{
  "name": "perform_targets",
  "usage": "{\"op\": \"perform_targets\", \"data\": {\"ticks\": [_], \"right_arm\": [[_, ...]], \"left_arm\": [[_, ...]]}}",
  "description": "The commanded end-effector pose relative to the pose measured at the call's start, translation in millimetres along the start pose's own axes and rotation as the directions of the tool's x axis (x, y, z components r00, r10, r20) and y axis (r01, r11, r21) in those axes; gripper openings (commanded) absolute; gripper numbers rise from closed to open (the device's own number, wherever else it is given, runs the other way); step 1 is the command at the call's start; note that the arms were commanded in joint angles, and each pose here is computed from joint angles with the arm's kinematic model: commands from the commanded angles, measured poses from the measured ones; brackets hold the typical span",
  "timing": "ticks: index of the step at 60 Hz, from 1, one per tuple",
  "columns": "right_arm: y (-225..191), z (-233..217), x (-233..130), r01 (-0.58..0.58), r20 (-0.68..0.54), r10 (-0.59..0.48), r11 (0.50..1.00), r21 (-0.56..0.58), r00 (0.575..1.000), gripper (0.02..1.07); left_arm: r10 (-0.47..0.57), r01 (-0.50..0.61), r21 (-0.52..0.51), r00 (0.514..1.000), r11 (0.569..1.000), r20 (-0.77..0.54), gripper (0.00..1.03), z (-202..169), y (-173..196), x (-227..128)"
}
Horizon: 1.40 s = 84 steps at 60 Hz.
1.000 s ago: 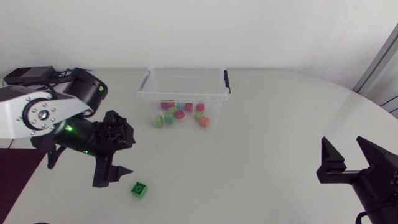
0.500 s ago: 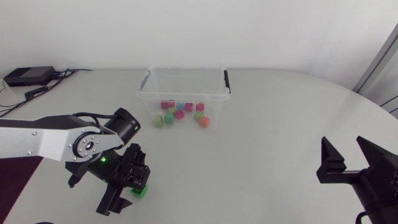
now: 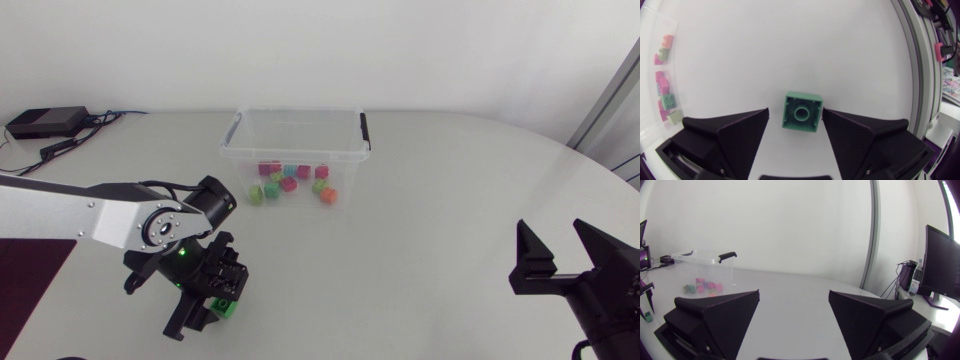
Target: Pick up the duplo bricks and place them in the container
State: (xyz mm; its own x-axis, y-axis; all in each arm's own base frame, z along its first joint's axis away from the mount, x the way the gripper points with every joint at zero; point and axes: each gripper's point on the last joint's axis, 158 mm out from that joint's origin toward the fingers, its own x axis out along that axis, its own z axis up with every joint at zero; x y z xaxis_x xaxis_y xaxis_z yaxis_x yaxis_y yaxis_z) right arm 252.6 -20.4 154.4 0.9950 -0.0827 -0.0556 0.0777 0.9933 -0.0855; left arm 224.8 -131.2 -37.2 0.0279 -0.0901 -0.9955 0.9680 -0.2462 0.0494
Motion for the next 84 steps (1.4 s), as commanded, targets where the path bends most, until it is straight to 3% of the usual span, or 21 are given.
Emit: {"op": "perform_targets", "data": {"ticks": [1, 3, 4, 6, 17, 24, 28, 37, 48, 53, 65, 84], "right_arm": [[2.4, -5.9, 1.1, -0.009, -0.002, 0.009, 1.000, 0.024, 1.000, 1.02], [2.4, -5.9, 1.1, -0.009, -0.002, 0.009, 1.000, 0.022, 1.000, 1.02], [2.4, -5.9, 1.1, -0.009, -0.002, 0.009, 1.000, 0.022, 1.000, 1.02], [2.4, -5.9, 1.1, -0.009, -0.002, 0.009, 1.000, 0.024, 1.000, 1.02], [2.4, -5.9, 1.1, -0.009, -0.002, 0.009, 1.000, 0.022, 1.000, 1.02], [2.4, -5.9, 1.1, -0.009, -0.002, 0.009, 1.000, 0.022, 1.000, 1.02], [2.4, -5.9, 1.1, -0.009, -0.002, 0.009, 1.000, 0.022, 1.000, 1.02], [2.4, -5.9, 1.1, -0.009, -0.002, 0.009, 1.000, 0.022, 1.000, 1.02], [2.4, -5.9, 1.1, -0.009, -0.002, 0.009, 1.000, 0.022, 1.000, 1.02], [2.4, -5.9, 1.1, -0.009, -0.002, 0.009, 1.000, 0.024, 1.000, 1.02], [2.4, -5.9, 1.1, -0.009, -0.002, 0.009, 1.000, 0.022, 1.000, 1.02], [2.4, -5.9, 1.1, -0.009, -0.002, 0.009, 1.000, 0.022, 1.000, 1.02]], "left_arm": [[-0.005, 0.005, 0.045, 1.000, 0.999, -0.002, 0.49, 2.9, 2.4, 2.1], [-0.004, 0.004, 0.047, 1.000, 0.999, -0.001, 0.41, 3.4, 2.5, 1.8], [-0.003, 0.003, 0.050, 1.000, 0.999, 0.001, 0.28, 3.6, 1.9, 1.3], [-0.001, 0.001, 0.052, 1.000, 0.999, 0.007, 0.23, 5.1, 1.2, 0.5], [0.012, -0.013, 0.044, 1.000, 0.999, 0.018, 0.22, 5.6, 1.0, -4.5], [0.095, -0.098, 0.035, 0.992, 0.995, 0.080, 0.22, 17.6, 14.5, -39.4], [0.179, -0.180, -0.007, 0.972, 0.984, 0.152, 0.22, 30.2, 32.1, -71.1], [0.257, -0.229, -0.134, 0.934, 0.964, 0.249, 0.22, 45.7, 66.0, -122.0], [0.340, -0.247, -0.287, 0.875, 0.926, 0.344, 0.23, 61.9, 107.7, -156.0], [0.477, -0.302, -0.437, 0.796, 0.847, 0.373, 0.24, 68.2, 158.3, -176.1], [0.648, -0.311, -0.640, 0.652, 0.703, 0.395, 0.25, 72.1, 230.5, -211.5], [0.779, -0.283, -0.808, 0.547, 0.516, 0.306, 0.28, 54.9, 309.7, -221.1]]}}
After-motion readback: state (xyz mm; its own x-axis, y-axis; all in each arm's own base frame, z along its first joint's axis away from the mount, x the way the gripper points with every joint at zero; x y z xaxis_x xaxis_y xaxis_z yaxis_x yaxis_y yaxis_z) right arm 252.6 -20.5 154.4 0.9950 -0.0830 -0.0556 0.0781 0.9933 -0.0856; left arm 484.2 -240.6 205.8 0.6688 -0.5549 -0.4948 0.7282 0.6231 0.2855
